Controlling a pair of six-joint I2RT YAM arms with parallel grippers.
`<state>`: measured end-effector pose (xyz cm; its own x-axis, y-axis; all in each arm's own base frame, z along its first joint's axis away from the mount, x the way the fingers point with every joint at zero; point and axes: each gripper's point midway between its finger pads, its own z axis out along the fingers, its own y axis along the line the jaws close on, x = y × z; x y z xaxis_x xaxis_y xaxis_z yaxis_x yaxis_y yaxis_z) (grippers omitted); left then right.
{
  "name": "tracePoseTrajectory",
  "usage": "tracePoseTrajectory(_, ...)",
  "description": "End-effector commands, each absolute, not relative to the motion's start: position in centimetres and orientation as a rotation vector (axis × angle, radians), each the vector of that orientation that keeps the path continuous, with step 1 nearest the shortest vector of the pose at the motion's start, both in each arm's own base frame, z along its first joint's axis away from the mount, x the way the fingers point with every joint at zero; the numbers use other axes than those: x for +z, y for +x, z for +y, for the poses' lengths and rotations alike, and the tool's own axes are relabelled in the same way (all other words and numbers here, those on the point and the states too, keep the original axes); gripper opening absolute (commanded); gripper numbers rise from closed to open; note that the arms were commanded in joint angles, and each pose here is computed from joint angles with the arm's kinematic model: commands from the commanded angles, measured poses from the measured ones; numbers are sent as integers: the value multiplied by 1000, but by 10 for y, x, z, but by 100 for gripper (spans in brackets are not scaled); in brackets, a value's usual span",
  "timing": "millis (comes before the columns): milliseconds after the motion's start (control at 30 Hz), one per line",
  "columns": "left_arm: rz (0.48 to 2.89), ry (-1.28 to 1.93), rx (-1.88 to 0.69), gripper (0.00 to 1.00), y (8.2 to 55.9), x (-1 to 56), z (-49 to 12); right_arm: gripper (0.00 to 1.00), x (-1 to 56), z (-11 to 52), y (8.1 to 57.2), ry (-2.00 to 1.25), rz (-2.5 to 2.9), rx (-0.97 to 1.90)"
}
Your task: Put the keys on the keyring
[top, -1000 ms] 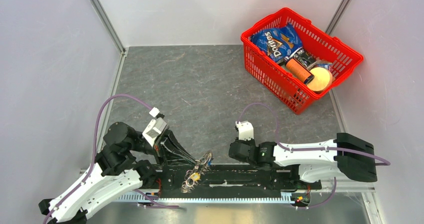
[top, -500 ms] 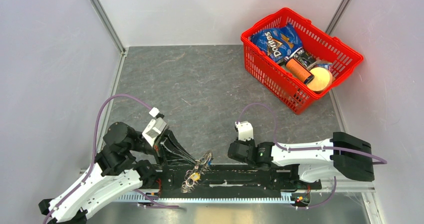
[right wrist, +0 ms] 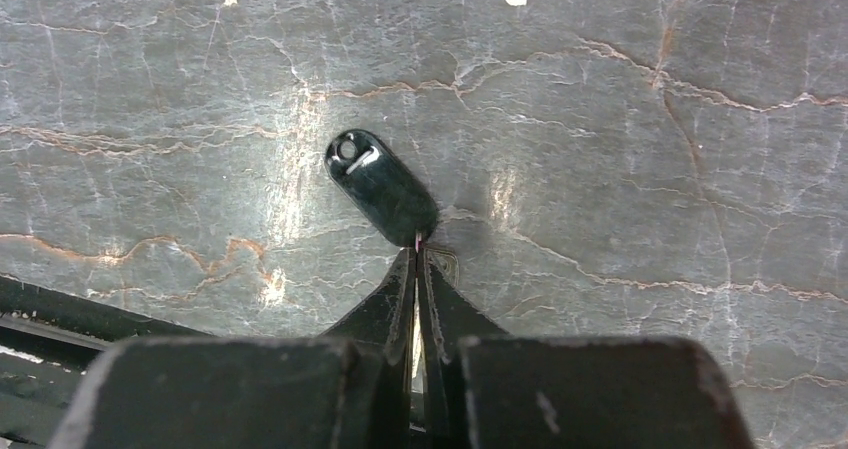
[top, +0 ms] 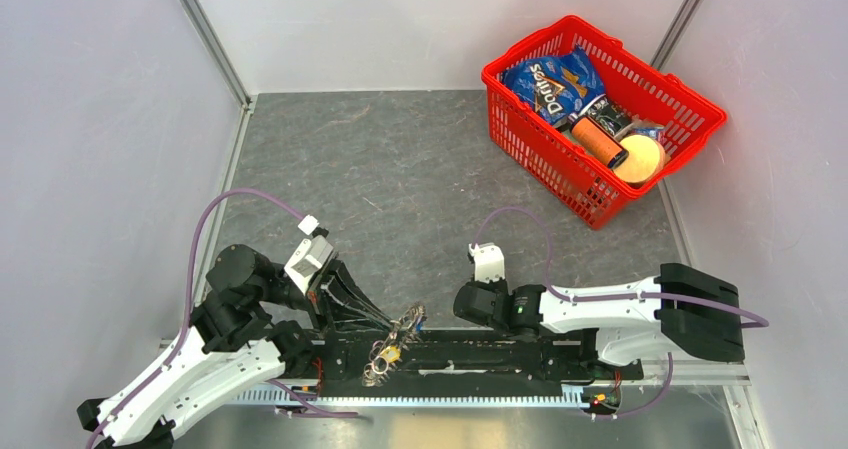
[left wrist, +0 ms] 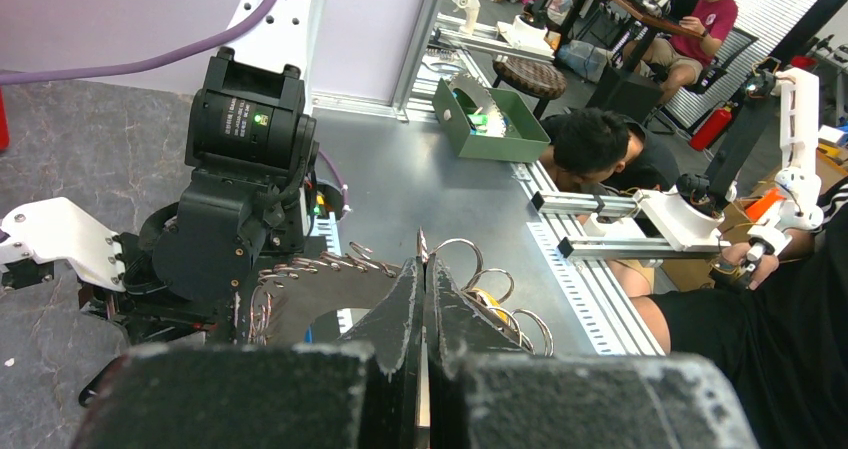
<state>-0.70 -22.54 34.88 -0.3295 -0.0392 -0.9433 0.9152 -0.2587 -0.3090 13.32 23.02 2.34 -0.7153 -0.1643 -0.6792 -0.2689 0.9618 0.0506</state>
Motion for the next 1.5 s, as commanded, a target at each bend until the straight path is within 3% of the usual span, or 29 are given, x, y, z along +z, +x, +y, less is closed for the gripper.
tracePoseTrajectory(0, 1152, 1155, -1655, 2, -10, 373, -222, 4, 37, 238, 143, -234, 2327, 202)
tracePoseTrajectory(33, 1150, 1155, -1655, 2, -10, 374, -222, 0, 38, 237, 144, -233, 2325, 194)
tracePoseTrajectory(233, 1147, 1157, -1656, 2, -10, 375, -222, 0, 53, 234, 151, -239, 2280, 165)
tracePoseTrajectory(533, 1140, 1155, -1660, 2, -11, 378, -221, 0, 136, 214, 185, -316, 2065, -79)
tracePoseTrajectory(733, 1137, 1147, -1660, 2, -12, 378, -219, 0, 106, 250, 178, -434, 2147, -26)
tracePoseTrajectory(833, 1140, 1144, -1664, 2, -12, 378, -219, 28, 87, 272, 169, -490, 2219, 13)
tracePoseTrajectory(1000, 1140, 1141, -1665, 2, -13, 378, -218, 44, 97, 269, 170, -455, 2186, 50)
tracePoseTrajectory(1233, 1148, 1143, -1658, 2, -12, 375, -219, 51, 108, 252, 169, -368, 2167, 97)
tracePoseTrajectory(1467, 1149, 1147, -1659, 2, -11, 375, -220, 49, 88, 221, 172, -215, 2238, 12)
